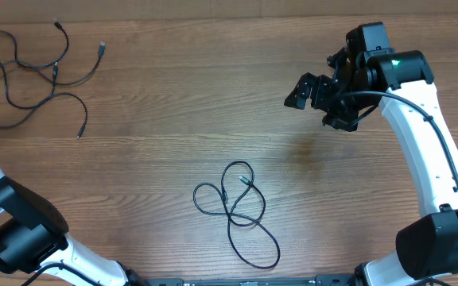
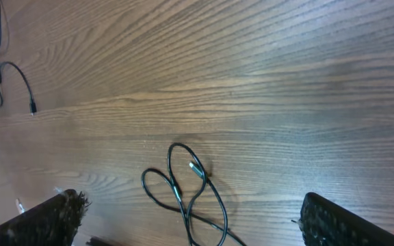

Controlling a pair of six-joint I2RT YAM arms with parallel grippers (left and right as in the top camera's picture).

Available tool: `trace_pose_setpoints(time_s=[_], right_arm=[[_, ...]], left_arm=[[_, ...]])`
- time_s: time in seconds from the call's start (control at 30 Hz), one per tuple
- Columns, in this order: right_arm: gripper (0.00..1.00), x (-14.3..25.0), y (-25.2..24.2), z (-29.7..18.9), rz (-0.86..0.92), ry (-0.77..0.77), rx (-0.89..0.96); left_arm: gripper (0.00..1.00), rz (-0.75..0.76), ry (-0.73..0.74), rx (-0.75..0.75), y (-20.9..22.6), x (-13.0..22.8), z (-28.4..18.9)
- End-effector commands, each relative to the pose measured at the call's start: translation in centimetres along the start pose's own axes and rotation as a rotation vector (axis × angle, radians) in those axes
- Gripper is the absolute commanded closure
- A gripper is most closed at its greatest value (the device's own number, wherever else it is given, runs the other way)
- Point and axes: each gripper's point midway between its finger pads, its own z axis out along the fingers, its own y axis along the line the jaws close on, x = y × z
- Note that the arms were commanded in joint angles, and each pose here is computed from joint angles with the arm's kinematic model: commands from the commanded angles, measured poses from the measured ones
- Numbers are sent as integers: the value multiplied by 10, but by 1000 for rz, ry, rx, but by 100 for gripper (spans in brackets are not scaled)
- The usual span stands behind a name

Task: Untangle cables
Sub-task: 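Lower the right gripper onto the central cable coil and grasp it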

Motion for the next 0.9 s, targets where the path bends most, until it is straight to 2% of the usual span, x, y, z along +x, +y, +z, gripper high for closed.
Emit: trace_pose_setpoints(time_s=[0.0, 0.07, 0.13, 0.17, 0.2, 0.3, 0.4, 0.47, 0.5, 0.53, 0.6, 0.77, 0.87], right_arm=[[0, 0, 5, -7, -14, -17, -16], [0, 4, 2, -3, -7, 0, -8], [0, 11, 0, 3, -6, 24, 0], [0, 13, 0, 5, -7, 33, 2], [0, 18, 0, 9, -10, 48, 7], [0, 33, 1, 17, -19, 96, 22], [0, 47, -2, 16, -16, 149, 43], [0, 60, -6, 14, -40, 198, 62], [0, 84, -9, 16, -73, 285, 98], [0, 106, -8, 23, -109, 352, 132], [0, 129, -4, 41, -158, 408, 152], [0, 187, -4, 95, -189, 486, 212], [0, 213, -7, 127, -52, 465, 253]], left_arm=[[0, 9, 232, 239, -54, 55, -4], [0, -21, 511, 484, -113, 118, -34], [0, 91, 699, 552, -148, 176, -62], [0, 145, 728, 563, -154, 189, -68], [0, 259, 783, 578, -168, 216, -80], [0, 484, 869, 422, -188, 279, -99], [0, 682, 873, 337, -204, 319, -117], [0, 747, 864, 311, -209, 331, -123], [0, 776, 827, 228, -209, 338, -124], [0, 730, 762, 95, -206, 336, -120], [0, 652, 723, 25, -204, 332, -116], [1, 553, 732, -46, -180, 311, -104], [1, 508, 756, -99, -157, 297, -99]])
